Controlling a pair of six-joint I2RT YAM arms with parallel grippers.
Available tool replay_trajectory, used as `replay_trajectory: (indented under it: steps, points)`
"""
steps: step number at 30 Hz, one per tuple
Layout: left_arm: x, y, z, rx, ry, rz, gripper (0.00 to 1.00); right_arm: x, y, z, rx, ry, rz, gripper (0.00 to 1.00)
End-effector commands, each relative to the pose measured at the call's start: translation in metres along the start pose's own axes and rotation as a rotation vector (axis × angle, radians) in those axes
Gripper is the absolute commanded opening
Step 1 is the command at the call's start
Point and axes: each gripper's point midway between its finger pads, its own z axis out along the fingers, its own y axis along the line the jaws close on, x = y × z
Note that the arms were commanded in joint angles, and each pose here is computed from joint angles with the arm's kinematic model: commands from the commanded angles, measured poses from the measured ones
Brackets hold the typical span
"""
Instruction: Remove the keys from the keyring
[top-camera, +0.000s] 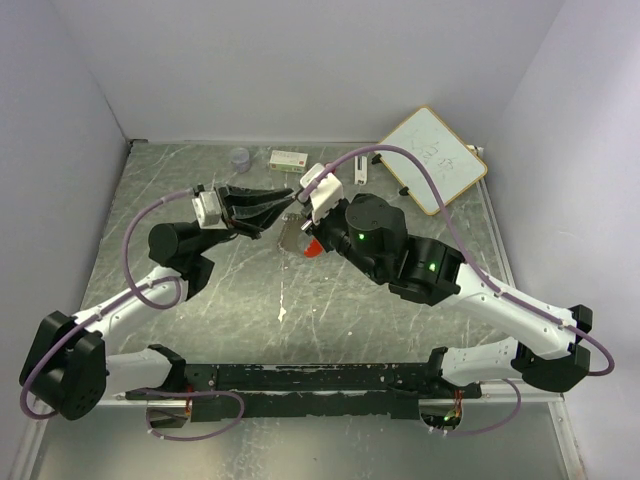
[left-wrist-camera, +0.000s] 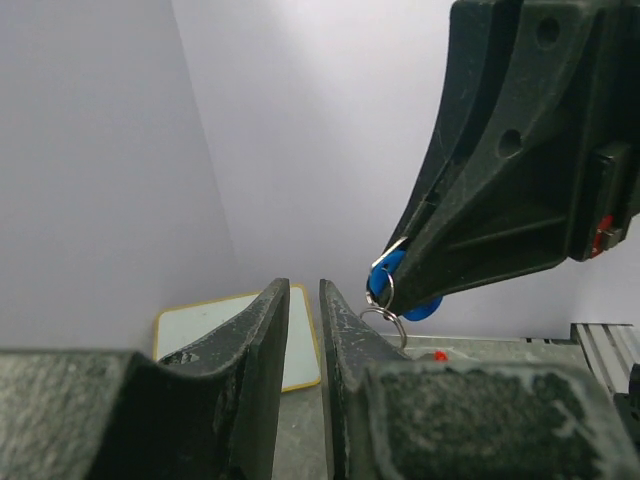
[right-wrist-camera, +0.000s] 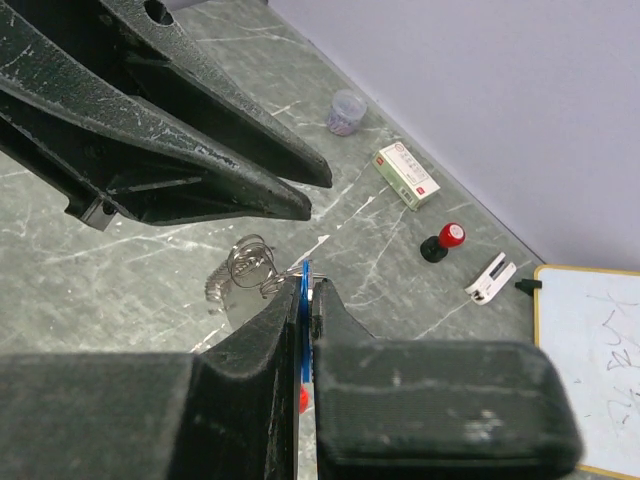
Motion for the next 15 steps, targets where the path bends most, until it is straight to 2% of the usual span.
replay_trajectory:
  steps: [1, 15]
  points:
    - [-0.010, -0.015, 0.000, 0.086, -0.023, 0.034, 0.29, -0.022, -0.012, -0.011, 0.023, -0.062, 0.023, 0.00]
    - [0.006, -0.025, -0.002, 0.170, 0.000, 0.033, 0.29, -0.024, -0.015, -0.016, 0.026, -0.074, 0.026, 0.00]
